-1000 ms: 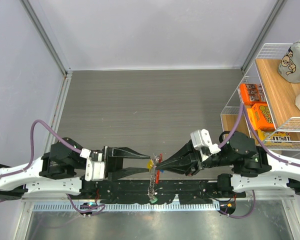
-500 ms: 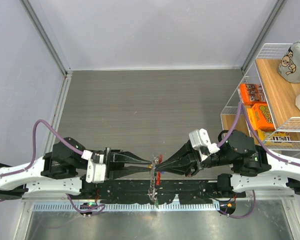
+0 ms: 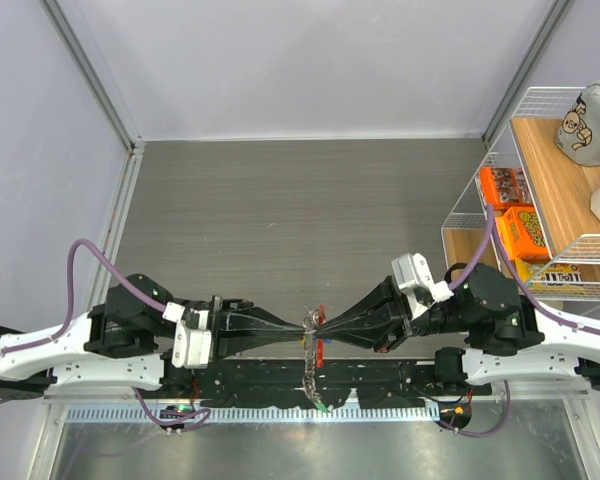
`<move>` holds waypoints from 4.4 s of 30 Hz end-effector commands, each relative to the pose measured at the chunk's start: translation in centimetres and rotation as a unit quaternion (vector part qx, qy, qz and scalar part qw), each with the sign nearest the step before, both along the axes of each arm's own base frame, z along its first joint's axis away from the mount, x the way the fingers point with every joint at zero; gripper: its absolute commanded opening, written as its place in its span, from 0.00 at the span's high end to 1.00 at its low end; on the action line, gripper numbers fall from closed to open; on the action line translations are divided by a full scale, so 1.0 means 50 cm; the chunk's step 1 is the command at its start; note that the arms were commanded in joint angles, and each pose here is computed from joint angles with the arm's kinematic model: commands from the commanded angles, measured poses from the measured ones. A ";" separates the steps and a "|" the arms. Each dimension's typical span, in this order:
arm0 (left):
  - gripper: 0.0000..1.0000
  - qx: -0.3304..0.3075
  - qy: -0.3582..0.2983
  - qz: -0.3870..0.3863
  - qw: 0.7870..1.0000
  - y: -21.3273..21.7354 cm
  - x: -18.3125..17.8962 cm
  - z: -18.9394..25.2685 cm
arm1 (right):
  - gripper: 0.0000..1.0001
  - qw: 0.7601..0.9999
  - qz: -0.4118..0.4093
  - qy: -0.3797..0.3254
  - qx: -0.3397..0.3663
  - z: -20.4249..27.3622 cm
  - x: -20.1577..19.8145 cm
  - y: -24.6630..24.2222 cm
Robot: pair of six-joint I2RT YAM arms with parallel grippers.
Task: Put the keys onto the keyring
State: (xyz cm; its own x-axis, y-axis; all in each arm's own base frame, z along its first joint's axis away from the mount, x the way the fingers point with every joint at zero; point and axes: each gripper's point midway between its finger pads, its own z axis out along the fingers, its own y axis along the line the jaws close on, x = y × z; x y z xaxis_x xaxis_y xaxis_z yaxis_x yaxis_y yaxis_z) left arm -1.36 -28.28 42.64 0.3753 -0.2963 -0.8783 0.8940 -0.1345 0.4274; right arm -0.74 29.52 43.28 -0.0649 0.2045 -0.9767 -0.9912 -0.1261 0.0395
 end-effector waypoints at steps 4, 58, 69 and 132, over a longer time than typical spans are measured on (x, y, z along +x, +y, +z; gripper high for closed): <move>1.00 -0.037 0.004 0.002 0.999 0.004 0.000 0.023 | 0.95 0.988 -0.052 0.026 0.145 0.117 0.033 -0.053; 0.72 -0.045 -0.024 0.001 0.999 0.010 -0.002 0.076 | 0.95 0.992 -0.001 0.048 0.116 0.115 -0.001 -0.039; 0.75 -0.040 -0.026 0.006 0.999 0.002 0.003 0.065 | 0.95 0.991 0.011 0.051 0.124 0.129 -0.008 -0.040; 0.58 -0.126 0.022 0.101 0.987 0.033 0.070 0.094 | 0.94 0.947 -0.150 0.050 0.281 0.149 0.106 -0.073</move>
State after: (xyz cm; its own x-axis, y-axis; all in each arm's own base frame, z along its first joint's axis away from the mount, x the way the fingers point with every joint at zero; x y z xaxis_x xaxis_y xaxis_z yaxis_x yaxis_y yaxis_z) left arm 1.03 -28.23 46.87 0.4254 -0.4211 -0.8011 0.8967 0.0768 0.4359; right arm 3.10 26.78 49.41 -0.0300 0.7393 -0.6727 -0.9937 0.0509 0.1003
